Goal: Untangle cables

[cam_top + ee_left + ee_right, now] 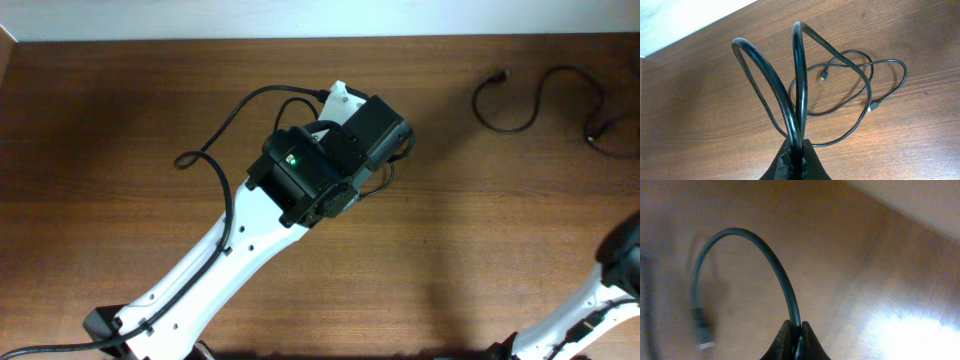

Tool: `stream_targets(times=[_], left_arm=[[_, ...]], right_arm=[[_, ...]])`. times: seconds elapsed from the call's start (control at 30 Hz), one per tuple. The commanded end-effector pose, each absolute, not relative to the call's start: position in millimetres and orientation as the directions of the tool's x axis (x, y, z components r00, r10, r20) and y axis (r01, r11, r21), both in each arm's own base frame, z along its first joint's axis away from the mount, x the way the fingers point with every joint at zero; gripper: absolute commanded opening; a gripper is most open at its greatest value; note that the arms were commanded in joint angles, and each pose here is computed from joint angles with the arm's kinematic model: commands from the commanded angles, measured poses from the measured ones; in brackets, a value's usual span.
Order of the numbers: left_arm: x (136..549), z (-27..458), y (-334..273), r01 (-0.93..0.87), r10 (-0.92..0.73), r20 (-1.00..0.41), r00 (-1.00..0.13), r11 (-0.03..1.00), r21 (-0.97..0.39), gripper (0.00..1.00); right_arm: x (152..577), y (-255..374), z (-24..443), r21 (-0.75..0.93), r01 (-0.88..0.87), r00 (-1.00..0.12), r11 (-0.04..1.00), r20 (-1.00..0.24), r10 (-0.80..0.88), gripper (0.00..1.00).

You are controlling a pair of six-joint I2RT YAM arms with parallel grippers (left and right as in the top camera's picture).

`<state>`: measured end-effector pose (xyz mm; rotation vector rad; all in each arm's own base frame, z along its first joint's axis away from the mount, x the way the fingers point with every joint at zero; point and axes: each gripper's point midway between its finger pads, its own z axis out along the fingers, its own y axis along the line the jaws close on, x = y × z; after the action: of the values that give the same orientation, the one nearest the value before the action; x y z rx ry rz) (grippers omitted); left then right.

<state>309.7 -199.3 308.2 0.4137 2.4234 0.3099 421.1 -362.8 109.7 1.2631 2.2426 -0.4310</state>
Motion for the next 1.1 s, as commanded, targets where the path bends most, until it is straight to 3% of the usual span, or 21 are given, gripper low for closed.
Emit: stream_targets(times=[0.0,0.2,0.4,0.43,0.47,0.5,0.57,0.67,0.73,0.83,0.97,1.07], left_arm=[[308.6,318.0,-196.9,0.195,0.343,-0.594,-0.728,0.934,0.300,0.00],[307.7,316.9,-195.9,0.197,0.347,-0.587,-0.731,0.932,0.305,0.00],[306.5,315.9,-194.6,0.199,0.351,-0.580,-0.735,0.929,0.310,0.00],[306.5,315.9,-194.7,0.203,0.355,-0.579,-0.734,0.928,0.312,0.00],[306.5,315.9,-194.5,0.203,0.357,-0.578,-0.734,0.927,0.314,0.00],[306.2,315.7,-194.2,0.205,0.359,-0.576,-0.734,0.926,0.316,0.00],[306.3,315.8,-194.2,0.205,0.359,-0.576,-0.734,0.926,0.316,0.00],[306.2,315.8,-194.1,0.205,0.359,-0.576,-0.734,0.926,0.316,0.00],[305.7,315.4,-193.6,0.206,0.361,-0.573,-0.736,0.925,0.318,0.00],[305.7,314.5,-193.7,0.206,0.362,-0.571,-0.737,0.925,0.320,0.00],[307.5,308.1,-195.7,0.211,0.371,-0.554,-0.745,0.919,0.332,0.00],[311.4,297.8,-198.6,0.217,0.386,-0.527,-0.757,0.910,0.355,0.00]], right_arm=[[481.5,-299.4,167.2,-0.111,0.724,-0.557,0.681,-0.676,0.482,0.04],[557.9,-143.4,173.9,-0.132,0.470,-0.663,0.873,-0.706,0.250,0.04],[574.3,-67.7,130.2,-0.144,0.344,-0.741,0.928,-0.649,0.173,0.04],[575.2,-60.5,118.8,-0.149,0.332,-0.755,0.931,-0.634,0.168,0.17],[575.1,-56.8,114.2,-0.149,0.327,-0.761,0.933,-0.627,0.166,0.62],[575.4,-47.7,104.1,-0.143,0.304,-0.777,0.942,-0.609,0.158,0.83],[577.0,-33.8,88.2,-0.100,0.261,-0.798,0.960,-0.582,0.157,0.99],[573.3,-28.5,74.3,-0.089,0.241,-0.822,0.966,-0.548,0.155,0.99],[576.6,-32.3,91.7,-0.163,0.219,-0.811,0.962,-0.578,0.087,0.98],[582.3,-34.5,143.0,-0.250,0.186,-0.786,0.950,-0.619,-0.009,0.98],[583.2,-36.0,241.3,-0.215,0.228,-0.710,0.950,-0.704,0.011,0.99],[575.9,-18.2,270.7,-0.144,0.153,-0.700,0.978,-0.714,0.005,0.99]])
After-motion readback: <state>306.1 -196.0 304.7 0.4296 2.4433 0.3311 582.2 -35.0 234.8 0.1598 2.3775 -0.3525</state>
